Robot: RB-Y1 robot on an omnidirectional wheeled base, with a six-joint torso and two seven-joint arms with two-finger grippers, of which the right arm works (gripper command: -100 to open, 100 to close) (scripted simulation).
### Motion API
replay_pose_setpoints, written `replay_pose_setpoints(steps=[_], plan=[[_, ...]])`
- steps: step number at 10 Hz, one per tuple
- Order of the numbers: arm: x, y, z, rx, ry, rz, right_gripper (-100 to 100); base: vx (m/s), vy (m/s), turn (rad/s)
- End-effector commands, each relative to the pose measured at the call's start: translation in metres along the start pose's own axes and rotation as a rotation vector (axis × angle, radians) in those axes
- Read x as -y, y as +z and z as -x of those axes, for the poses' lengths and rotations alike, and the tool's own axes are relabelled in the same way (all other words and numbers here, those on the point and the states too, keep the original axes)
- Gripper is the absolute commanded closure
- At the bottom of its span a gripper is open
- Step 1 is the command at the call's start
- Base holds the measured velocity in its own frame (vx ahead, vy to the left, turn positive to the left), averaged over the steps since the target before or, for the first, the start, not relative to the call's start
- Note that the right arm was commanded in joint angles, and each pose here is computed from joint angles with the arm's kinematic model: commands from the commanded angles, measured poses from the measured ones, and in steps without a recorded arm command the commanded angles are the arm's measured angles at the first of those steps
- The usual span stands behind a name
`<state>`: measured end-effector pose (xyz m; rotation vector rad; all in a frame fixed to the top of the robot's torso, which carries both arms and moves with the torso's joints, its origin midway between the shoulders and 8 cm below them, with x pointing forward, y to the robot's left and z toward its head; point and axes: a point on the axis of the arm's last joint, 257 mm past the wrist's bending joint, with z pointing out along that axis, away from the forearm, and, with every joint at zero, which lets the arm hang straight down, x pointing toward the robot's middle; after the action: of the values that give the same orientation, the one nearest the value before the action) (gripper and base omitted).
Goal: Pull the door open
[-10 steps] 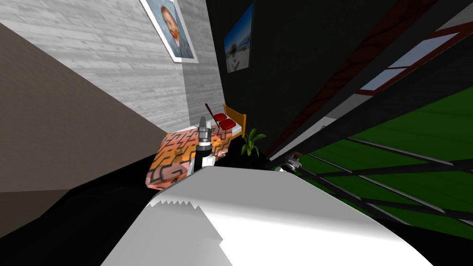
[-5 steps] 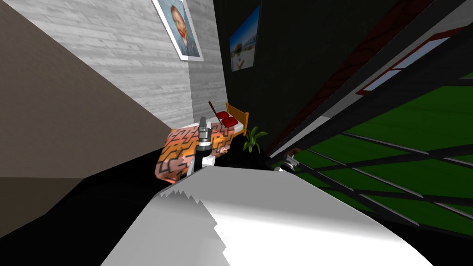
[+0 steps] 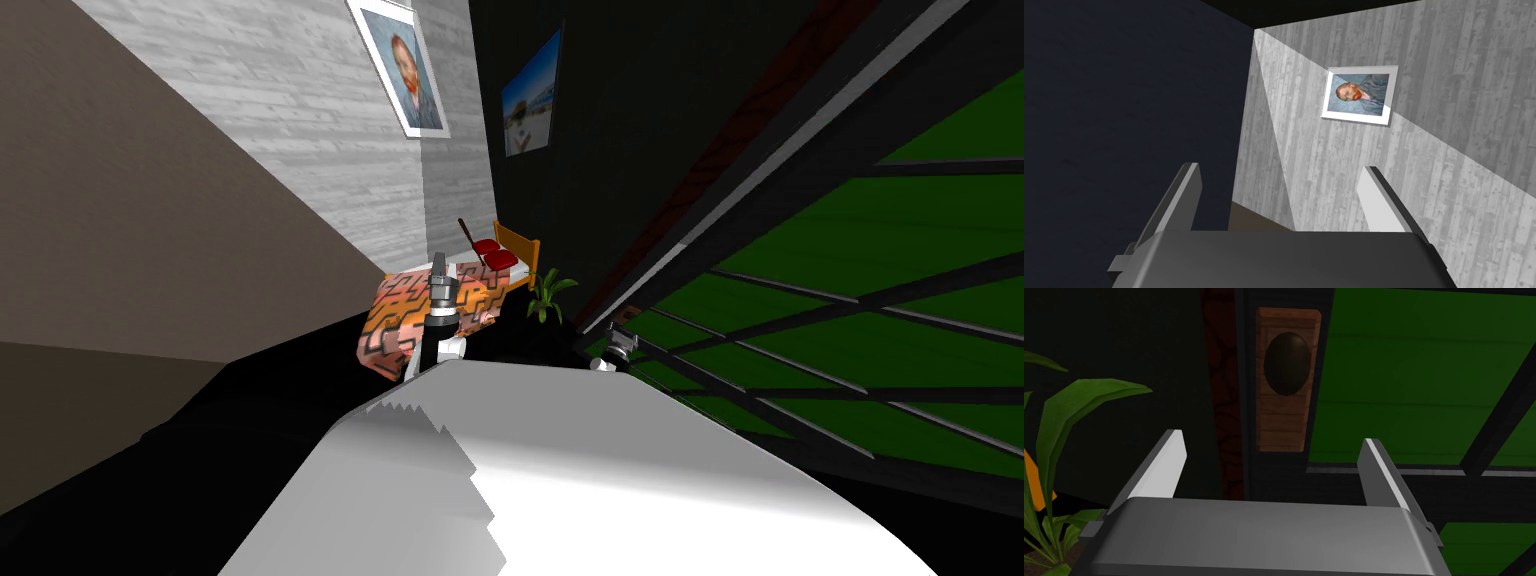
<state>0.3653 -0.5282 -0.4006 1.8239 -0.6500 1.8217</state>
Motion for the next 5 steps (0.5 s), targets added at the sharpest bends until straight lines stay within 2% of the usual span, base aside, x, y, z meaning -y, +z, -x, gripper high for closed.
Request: replay_pose_setpoints(steps=[1, 2, 3, 5], plan=[[0.008, 0.0003, -0.001, 0.000, 0.002, -0.024, -100, -0.184, 0.012, 0.021], [0.006, 0.0001, -0.001, -0.001, 0.003, -0.015, -100, -0.083, 0.005, 0.000], [0.000, -0.0013, 0.000, -0.002, 0.004, -0.019, -100, 0.128, -0.070, -0.037], [-0.007, -0.0025, 0.000, -0.004, 0.005, -0.022, -100, 0.201, -0.083, -0.012]])
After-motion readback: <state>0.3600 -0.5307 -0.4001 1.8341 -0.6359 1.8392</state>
